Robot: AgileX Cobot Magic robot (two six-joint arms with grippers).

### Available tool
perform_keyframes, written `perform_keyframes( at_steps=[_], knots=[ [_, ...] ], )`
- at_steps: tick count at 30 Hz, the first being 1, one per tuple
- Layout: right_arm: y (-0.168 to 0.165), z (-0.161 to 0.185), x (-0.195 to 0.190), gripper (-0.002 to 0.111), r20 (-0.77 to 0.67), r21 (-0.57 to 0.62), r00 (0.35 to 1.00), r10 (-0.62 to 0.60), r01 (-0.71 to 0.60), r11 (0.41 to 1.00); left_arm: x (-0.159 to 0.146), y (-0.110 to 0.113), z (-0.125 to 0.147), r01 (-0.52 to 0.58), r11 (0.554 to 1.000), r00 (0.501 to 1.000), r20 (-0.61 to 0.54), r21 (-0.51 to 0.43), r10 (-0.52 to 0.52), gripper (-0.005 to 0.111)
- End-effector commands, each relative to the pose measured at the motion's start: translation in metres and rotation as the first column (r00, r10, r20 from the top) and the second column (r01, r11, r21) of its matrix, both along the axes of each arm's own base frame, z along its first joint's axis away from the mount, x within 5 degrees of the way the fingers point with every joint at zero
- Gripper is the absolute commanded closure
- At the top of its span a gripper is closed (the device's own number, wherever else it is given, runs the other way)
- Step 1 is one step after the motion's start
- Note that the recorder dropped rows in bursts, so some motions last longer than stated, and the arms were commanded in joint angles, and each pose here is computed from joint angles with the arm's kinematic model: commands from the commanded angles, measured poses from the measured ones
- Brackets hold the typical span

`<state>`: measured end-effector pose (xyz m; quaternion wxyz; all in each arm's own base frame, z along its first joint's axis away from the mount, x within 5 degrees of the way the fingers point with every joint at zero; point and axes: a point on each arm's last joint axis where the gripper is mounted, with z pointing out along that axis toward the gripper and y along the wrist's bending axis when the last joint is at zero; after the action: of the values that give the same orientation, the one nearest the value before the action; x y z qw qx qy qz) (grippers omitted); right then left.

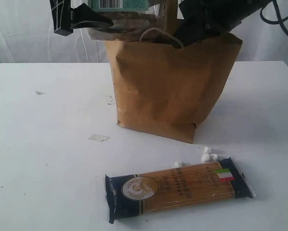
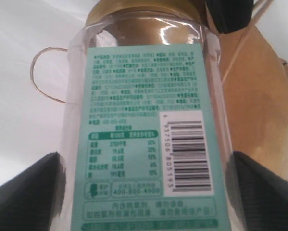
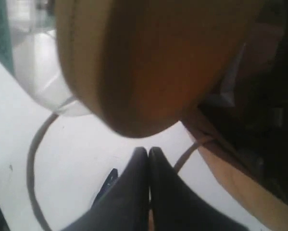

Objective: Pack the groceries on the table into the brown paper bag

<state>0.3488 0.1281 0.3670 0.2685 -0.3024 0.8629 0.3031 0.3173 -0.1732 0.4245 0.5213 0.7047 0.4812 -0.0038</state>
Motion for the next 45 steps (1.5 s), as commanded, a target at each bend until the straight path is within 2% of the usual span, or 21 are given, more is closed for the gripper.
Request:
perform_keyframes(
  at_steps=[1, 11, 19, 26, 35, 40, 45],
  knots=[
    [-0.005, 0.001, 0.005, 0.108, 0.080, -0.041, 0.996, -0.045, 0.049, 0.998, -0.006, -0.001, 0.007, 0.028, 0.999, 1.000, -0.003, -0.025, -0.028, 0.107],
    [-0.007, 0.002, 0.017, 0.108, 0.166, -0.035, 0.979, -0.117, 0.124, 0.992, -0.005, -0.001, 0.000, 0.027, 0.999, 0.999, -0.027, -0.018, -0.027, 0.107],
    [-0.005, -0.005, 0.004, 0.108, 0.032, -0.064, 0.999, -0.016, 0.018, 0.998, -0.004, -0.002, -0.005, 0.045, 0.999, 0.999, 0.001, -0.006, -0.045, 0.107],
    [-0.004, -0.008, -0.002, 0.108, -0.042, -0.069, 0.999, 0.011, -0.014, 0.997, -0.006, -0.007, 0.001, 0.142, 0.990, 0.982, 0.127, -0.001, -0.141, 0.107],
    [-0.003, -0.007, -0.003, 0.108, -0.045, -0.052, 0.999, 0.013, -0.015, 0.999, 0.001, -0.017, -0.010, 0.184, 0.983, 0.977, 0.116, -0.026, -0.180, 0.107],
    [-0.003, -0.007, -0.003, 0.108, -0.046, -0.050, 0.999, 0.013, -0.015, 0.999, -0.008, -0.032, -0.008, 0.260, 0.965, 0.944, 0.204, 0.019, -0.258, 0.107],
    [-0.003, -0.006, -0.003, 0.108, -0.044, -0.050, 0.999, 0.013, -0.015, 0.999, -0.006, -0.042, -0.014, 0.282, 0.959, 0.935, 0.214, 0.028, -0.282, 0.107]
  ],
)
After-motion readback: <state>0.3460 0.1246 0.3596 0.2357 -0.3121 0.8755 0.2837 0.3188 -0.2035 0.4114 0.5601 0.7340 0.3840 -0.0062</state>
